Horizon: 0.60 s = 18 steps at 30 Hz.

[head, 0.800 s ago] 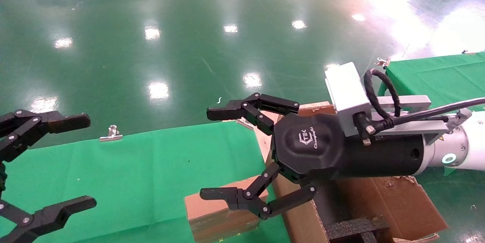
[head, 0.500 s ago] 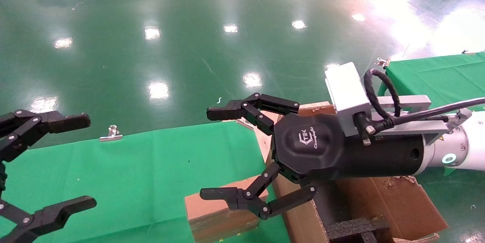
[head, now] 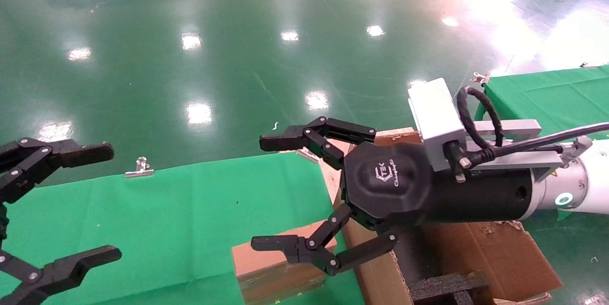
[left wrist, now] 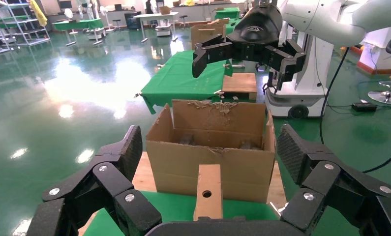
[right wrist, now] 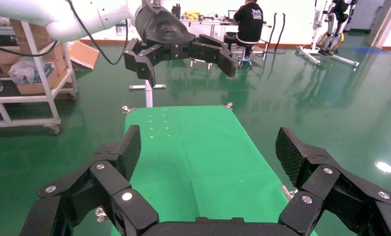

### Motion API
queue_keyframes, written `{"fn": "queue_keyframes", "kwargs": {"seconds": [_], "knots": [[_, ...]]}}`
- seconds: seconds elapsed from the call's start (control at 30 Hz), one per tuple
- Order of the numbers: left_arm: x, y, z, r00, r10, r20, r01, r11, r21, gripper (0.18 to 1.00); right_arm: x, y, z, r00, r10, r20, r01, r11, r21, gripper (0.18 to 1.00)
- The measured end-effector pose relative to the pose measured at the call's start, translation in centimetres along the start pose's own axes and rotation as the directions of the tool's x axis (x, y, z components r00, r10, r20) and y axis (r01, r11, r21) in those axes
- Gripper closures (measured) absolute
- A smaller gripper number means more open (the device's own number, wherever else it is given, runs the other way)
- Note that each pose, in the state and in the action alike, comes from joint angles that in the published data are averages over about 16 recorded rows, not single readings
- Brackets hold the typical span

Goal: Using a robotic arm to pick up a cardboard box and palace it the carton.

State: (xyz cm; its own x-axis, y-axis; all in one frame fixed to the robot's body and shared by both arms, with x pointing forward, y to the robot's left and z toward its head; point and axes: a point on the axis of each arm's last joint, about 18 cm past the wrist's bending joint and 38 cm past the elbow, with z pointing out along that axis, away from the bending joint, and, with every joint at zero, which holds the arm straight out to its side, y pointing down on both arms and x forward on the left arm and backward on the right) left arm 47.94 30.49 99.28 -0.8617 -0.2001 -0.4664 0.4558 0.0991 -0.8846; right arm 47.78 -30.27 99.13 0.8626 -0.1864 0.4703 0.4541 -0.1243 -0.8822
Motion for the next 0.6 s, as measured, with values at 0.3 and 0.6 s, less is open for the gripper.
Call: {"fn": "queue_keyframes", "kwargs": {"seconds": [0.3,0.6], "knots": [[0.0,0.0,0.0,1.000,0.000,0.000,0.000,1.000,0.000,0.237,0.7,1.9,0.5,1.000,0.015,-0.007,-0.015,0.993,-0.116,0.178],[0.0,0.0,0.0,1.000,0.000,0.000,0.000,1.000,0.000,0.355,2.2,6.2,2.2,1.000,0.022,0.016,-0.015,0.944,-0.329,0.178]]}}
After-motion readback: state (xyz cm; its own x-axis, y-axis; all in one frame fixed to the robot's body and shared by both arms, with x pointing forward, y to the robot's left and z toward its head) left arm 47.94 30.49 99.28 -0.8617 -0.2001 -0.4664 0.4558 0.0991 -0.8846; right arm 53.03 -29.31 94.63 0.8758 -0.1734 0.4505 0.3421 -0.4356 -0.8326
